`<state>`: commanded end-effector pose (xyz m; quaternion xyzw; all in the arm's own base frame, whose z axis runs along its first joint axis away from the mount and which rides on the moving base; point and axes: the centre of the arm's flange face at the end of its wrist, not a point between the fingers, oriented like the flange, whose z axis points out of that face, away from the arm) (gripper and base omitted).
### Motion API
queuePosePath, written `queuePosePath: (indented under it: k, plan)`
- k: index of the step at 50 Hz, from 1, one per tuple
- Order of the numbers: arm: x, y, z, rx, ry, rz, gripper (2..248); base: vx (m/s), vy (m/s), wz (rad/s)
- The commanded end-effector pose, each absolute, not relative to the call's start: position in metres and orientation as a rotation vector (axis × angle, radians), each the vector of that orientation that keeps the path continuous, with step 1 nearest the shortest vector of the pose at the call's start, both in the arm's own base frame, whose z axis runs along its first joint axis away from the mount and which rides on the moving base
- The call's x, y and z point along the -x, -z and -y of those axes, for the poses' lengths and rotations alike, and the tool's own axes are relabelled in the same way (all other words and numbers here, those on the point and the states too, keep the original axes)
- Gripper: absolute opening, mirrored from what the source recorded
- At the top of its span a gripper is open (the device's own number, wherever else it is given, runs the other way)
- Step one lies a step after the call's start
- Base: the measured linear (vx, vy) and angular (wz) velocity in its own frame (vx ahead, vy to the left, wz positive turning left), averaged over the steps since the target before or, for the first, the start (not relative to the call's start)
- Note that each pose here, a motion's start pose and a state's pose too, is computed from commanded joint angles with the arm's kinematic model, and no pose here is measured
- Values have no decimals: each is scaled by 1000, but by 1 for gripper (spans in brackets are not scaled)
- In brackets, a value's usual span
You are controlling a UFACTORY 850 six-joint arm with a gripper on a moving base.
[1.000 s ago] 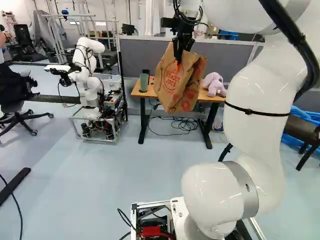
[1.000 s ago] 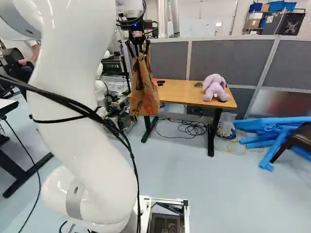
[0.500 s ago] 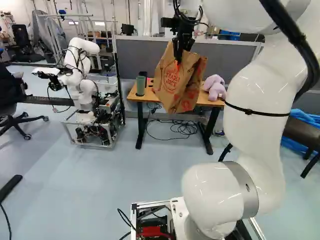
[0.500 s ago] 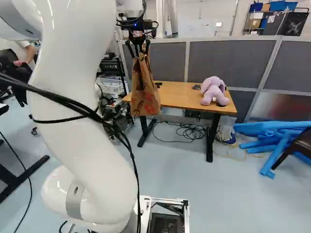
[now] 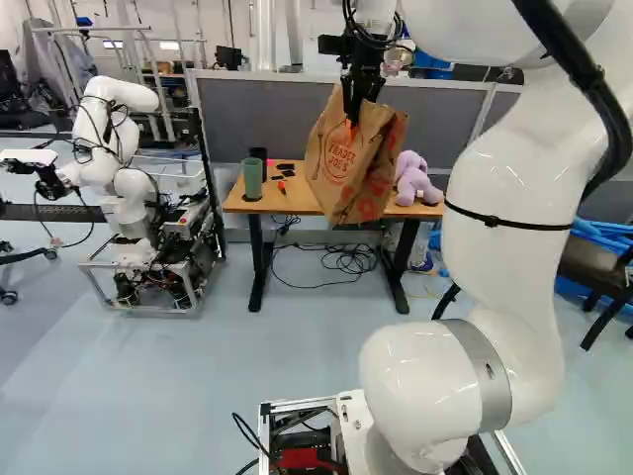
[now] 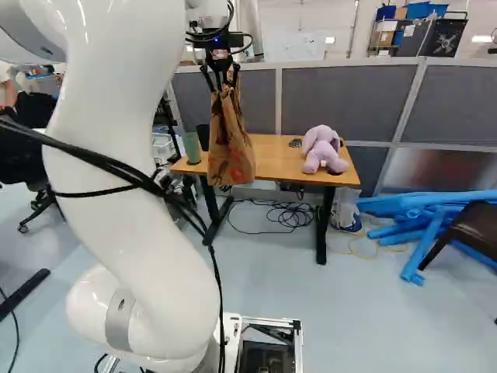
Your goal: Pick up the bag on the ground and place it on the table
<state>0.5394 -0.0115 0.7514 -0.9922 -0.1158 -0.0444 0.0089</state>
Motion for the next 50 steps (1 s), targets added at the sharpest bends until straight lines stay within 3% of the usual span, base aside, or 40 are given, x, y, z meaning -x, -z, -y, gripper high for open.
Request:
queuePosePath:
  k: [24, 50]
  plan:
    - [-539, -751, 12, 3100, 139, 362, 21, 164, -88, -97]
    - [-539, -751, 12, 3100, 139, 362, 21, 175, -9, -17]
